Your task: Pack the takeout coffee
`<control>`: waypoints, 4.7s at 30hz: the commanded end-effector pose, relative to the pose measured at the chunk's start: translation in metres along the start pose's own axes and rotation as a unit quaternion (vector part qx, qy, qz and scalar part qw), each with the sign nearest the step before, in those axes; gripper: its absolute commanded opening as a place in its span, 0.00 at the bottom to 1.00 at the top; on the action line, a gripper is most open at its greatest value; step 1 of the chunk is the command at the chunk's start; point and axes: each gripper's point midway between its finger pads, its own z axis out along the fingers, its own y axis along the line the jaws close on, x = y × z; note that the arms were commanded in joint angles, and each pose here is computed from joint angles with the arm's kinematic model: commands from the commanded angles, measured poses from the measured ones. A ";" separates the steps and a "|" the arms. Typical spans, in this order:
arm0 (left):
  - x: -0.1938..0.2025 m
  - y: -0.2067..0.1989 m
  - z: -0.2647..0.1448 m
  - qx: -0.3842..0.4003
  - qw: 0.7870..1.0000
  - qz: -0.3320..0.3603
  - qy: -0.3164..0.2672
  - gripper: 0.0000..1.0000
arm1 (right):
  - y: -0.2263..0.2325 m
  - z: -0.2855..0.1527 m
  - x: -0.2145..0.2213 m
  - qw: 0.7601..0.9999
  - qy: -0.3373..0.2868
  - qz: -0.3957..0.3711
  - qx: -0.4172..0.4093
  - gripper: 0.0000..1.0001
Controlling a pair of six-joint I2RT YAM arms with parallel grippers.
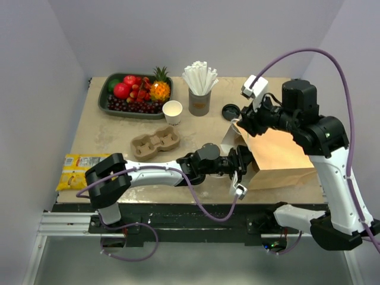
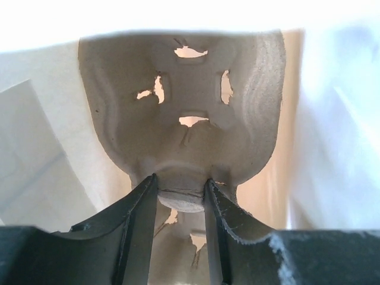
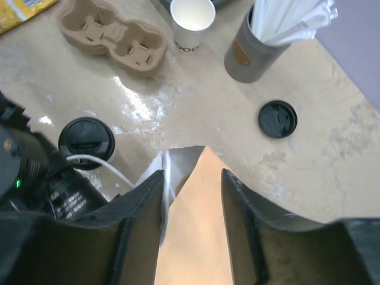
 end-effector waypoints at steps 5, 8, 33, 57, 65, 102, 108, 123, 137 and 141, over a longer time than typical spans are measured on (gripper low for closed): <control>0.028 -0.054 -0.007 0.118 0.987 -0.032 0.103 0.00 | -0.070 -0.003 -0.029 0.986 0.000 0.015 0.164 0.71; 0.041 -0.071 -0.006 0.148 0.978 -0.042 0.139 0.00 | -0.058 0.005 -0.034 0.993 -0.003 0.010 0.121 0.73; 0.057 -0.052 0.015 0.100 0.970 -0.056 0.216 0.00 | -0.004 -0.011 0.094 0.972 0.232 -0.028 -0.011 0.65; 0.053 -0.046 0.015 0.078 0.971 -0.055 0.218 0.00 | -0.028 0.021 0.139 0.955 0.291 -0.011 0.054 0.52; 0.051 -0.041 0.017 0.057 0.972 -0.082 0.212 0.00 | -0.031 0.025 0.135 0.957 0.285 -0.036 0.044 0.17; 0.100 -0.046 0.034 0.010 0.966 -0.032 0.257 0.00 | 0.040 0.019 0.074 0.978 0.152 0.001 -0.145 0.00; 0.108 -0.034 0.035 -0.016 0.956 -0.020 0.294 0.00 | 0.037 0.023 0.080 0.977 0.162 0.004 -0.136 0.00; 0.102 -0.018 -0.006 -0.006 0.933 -0.010 0.360 0.00 | -0.010 0.049 0.081 0.982 0.182 0.010 -0.045 0.00; 0.115 -0.023 0.005 -0.020 0.918 -0.011 0.395 0.00 | 0.007 0.043 0.063 0.986 0.142 0.014 -0.086 0.00; 0.119 -0.025 0.013 -0.046 0.918 0.016 0.394 0.00 | 0.025 0.038 0.054 0.983 0.119 0.015 -0.136 0.00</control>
